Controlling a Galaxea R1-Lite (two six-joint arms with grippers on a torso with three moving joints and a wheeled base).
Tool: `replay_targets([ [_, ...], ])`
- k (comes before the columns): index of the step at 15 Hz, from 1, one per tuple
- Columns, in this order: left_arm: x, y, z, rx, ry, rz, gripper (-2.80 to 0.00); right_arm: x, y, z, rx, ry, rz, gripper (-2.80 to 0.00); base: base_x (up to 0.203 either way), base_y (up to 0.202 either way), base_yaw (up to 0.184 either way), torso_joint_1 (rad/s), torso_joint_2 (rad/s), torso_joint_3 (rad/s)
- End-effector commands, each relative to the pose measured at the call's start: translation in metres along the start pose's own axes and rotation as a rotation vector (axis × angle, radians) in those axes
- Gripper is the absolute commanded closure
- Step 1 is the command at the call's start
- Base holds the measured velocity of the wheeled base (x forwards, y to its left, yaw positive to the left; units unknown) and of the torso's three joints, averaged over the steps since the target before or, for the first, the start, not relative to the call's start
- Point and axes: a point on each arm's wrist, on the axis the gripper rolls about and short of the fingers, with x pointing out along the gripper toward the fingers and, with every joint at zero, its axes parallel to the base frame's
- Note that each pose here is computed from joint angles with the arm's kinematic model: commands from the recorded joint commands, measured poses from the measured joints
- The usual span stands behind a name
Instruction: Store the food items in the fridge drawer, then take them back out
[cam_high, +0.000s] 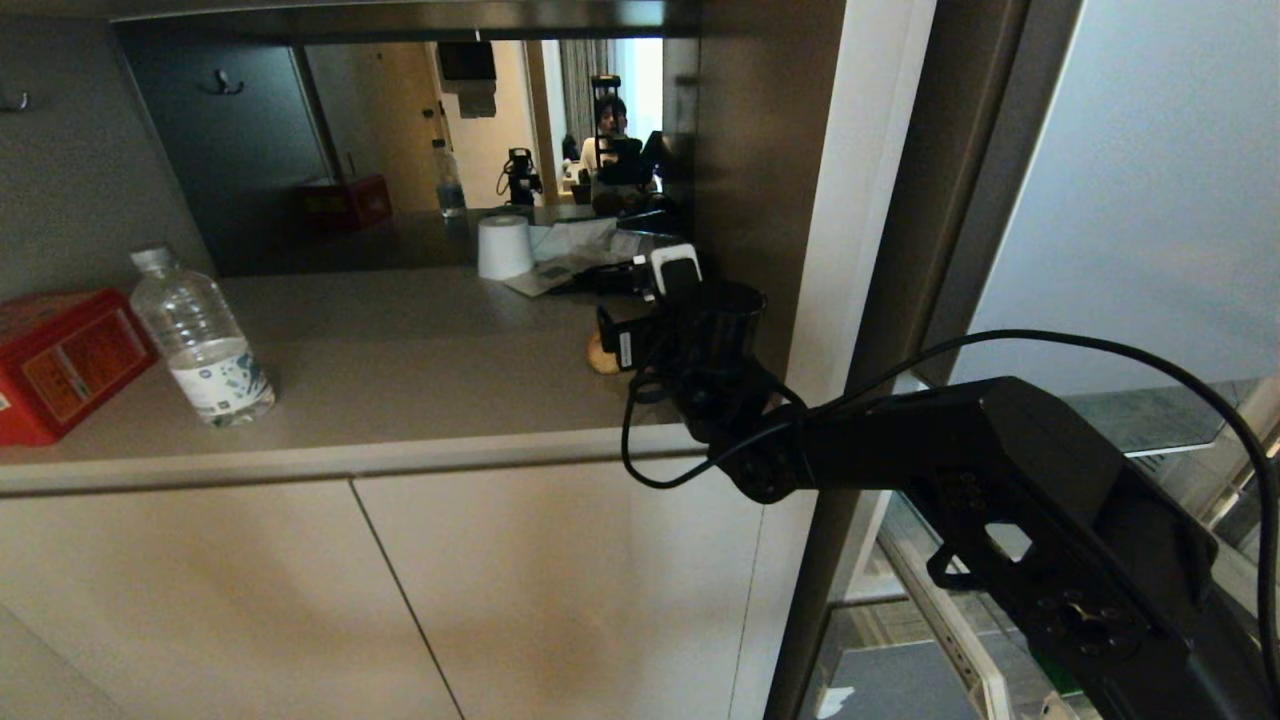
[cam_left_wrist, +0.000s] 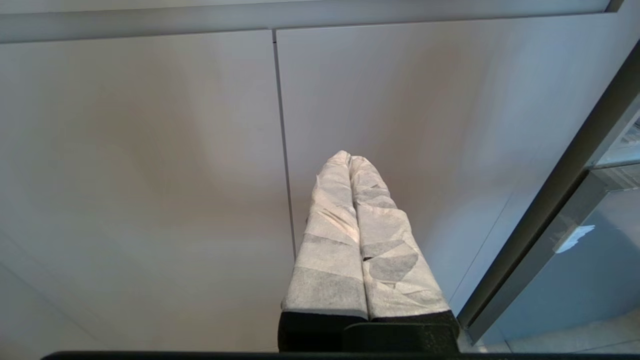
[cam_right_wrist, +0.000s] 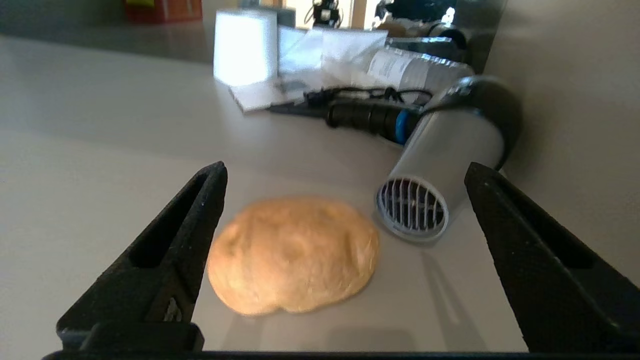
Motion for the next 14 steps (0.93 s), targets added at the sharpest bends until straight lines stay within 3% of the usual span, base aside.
replay_targets([
  [1, 0.0, 0.0, 0.0, -0.001, 0.002, 0.0, 0.0, 0.001, -0.002, -0.004, -0.007, 0.004, 0.006, -2.8, 0.0, 0.0, 0.0, 0.0, 0.0, 0.0],
  [14, 0.0, 0.0, 0.0, -0.001, 0.002, 0.0, 0.0, 0.003, 0.001, -0.029, -0.034, 0.078, 0.154, -2.8, 0.0, 0.0, 0.0, 0.0, 0.0, 0.0],
])
